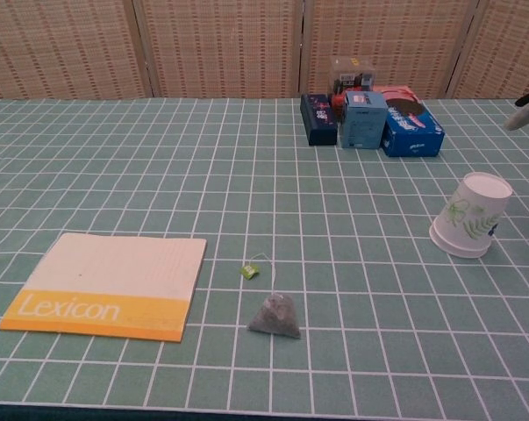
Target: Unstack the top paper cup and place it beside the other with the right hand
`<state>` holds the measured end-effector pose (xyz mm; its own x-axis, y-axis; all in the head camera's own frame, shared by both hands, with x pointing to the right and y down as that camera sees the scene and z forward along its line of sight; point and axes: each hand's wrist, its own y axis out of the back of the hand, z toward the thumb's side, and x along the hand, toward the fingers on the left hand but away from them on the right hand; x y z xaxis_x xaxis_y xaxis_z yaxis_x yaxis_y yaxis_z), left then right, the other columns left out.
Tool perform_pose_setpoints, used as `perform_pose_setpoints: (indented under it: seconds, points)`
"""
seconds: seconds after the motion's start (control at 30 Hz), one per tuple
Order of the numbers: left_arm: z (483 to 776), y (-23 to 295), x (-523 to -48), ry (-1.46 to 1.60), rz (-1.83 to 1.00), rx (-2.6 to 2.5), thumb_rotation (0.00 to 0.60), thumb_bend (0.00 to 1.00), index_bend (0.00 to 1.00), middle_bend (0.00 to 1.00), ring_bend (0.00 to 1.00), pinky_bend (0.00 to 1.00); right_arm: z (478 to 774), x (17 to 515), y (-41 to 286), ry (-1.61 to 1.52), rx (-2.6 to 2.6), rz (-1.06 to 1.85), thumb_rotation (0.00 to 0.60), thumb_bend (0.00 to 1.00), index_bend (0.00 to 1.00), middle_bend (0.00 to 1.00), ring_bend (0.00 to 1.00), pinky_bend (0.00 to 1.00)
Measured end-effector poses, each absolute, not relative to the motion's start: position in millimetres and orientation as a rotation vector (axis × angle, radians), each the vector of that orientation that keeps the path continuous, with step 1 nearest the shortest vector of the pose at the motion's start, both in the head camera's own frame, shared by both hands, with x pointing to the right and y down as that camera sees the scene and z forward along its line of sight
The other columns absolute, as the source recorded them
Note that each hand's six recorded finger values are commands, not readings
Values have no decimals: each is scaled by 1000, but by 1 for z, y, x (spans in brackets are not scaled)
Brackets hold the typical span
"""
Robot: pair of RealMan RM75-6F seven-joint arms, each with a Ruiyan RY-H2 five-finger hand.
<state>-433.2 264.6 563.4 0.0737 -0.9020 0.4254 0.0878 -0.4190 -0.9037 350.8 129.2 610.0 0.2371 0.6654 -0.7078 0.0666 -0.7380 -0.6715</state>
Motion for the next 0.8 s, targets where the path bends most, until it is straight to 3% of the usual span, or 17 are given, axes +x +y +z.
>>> perform_pose_setpoints:
  seconds: [0.8]
  points:
    - [561, 265, -434, 857, -1474, -1507, 600, 495, 0, 0, 0, 0, 636, 340, 131, -617, -2018, 1556, 600, 260, 165, 0, 0, 0]
